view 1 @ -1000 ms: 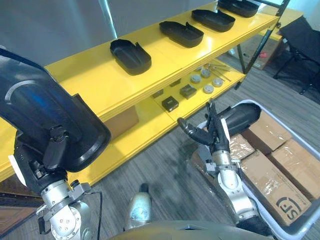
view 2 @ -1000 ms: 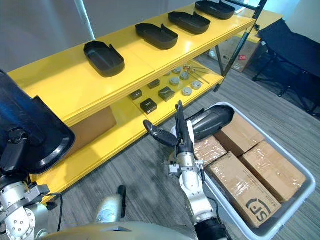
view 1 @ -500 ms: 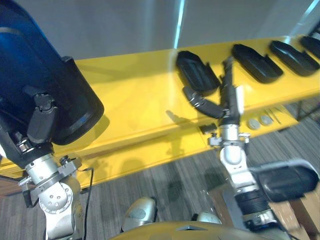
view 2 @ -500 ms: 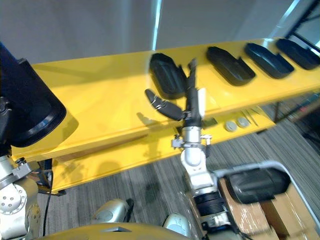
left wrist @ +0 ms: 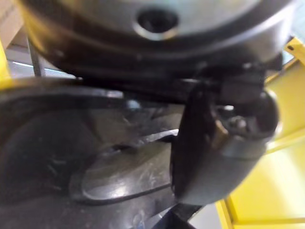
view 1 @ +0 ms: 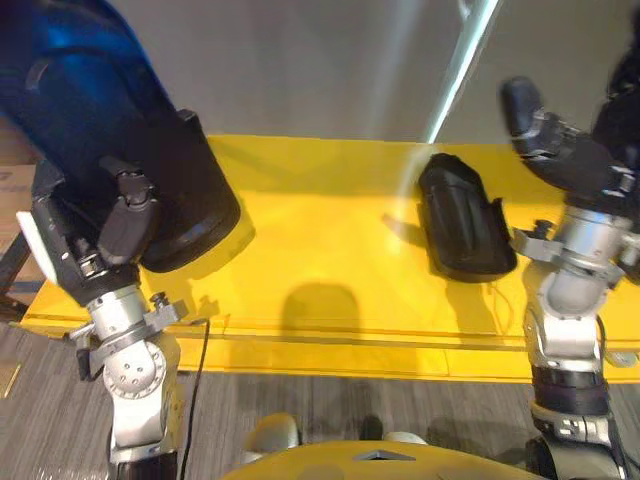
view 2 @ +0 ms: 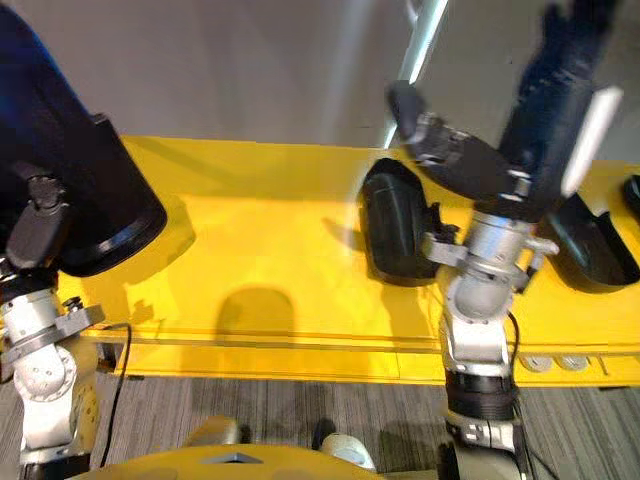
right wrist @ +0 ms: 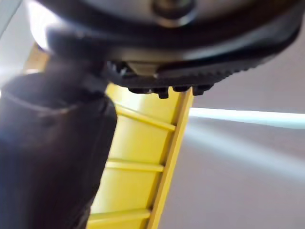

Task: Walk over and take three plastic housings, then place them on the shelf

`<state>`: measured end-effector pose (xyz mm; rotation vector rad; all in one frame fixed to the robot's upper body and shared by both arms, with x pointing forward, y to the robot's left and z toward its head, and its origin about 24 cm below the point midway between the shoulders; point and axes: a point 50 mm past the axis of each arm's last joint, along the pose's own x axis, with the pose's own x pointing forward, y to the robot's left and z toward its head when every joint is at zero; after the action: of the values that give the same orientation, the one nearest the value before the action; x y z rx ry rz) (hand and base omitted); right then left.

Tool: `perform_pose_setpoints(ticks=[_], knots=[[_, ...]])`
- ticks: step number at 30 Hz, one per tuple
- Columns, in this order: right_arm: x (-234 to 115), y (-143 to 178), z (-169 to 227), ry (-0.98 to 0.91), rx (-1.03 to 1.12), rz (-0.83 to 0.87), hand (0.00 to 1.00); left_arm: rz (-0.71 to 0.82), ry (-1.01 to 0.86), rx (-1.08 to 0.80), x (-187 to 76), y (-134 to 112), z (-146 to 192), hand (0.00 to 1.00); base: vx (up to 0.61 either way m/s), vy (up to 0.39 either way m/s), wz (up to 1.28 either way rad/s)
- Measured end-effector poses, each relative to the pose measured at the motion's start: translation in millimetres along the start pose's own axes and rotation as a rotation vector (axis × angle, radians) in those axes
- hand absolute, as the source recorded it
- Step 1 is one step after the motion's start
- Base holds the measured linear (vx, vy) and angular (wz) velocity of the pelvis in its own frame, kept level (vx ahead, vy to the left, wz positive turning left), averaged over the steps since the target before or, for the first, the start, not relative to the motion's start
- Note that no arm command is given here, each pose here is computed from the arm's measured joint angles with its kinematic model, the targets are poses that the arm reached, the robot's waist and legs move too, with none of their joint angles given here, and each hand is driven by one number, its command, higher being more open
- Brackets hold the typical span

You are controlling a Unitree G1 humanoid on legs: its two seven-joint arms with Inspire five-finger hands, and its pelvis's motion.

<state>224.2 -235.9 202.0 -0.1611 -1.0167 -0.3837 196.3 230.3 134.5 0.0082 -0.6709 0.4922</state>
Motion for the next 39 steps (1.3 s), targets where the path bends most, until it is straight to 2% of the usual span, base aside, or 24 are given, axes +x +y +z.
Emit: perform_pose_setpoints(ticks=[7,13,19,25,30,34,37,39], knots=[[-27,-25,-3,0.103,-0.039,-0.092,1.00,-0.067,0.029,0.006,-6,-3,-3,0.00,0.03,0.101,0.03],[-66,-48,-5,0.274,-0.058,-0.164,1.00,-0.215,0.003,-0.074,-5,-9,8,0.00,-0.04,0.008,-0.29],[-68,-51,8,0.273,-0.012,-0.208,1.00,-0.367,-0.031,-0.134,5,-27,16,0.00,-0.08,0.060,-0.39],[-74,-38,-6,0.336,0.044,-0.153,1.00,-0.327,0.050,-0.145,8,-23,9,0.00,-0.09,-0.042,-0.05],[-69,-30,-14,0.381,0.053,-0.088,1.00,-0.262,0.191,-0.163,-3,-17,-8,0.00,-0.10,-0.141,0.08],[-64,-32,-14,0.372,0.040,-0.037,1.00,-0.272,0.249,-0.163,-7,-15,-16,0.00,0.00,-0.031,-0.23],[-75,-37,-22,0.440,0.018,-0.067,1.00,-0.283,0.347,-0.181,-10,-19,-32,0.00,0.04,0.038,-0.25],[-100,-45,-30,0.567,-0.018,-0.112,1.00,-0.301,0.415,-0.218,-7,-26,-38,0.00,0.04,0.045,-0.05]])
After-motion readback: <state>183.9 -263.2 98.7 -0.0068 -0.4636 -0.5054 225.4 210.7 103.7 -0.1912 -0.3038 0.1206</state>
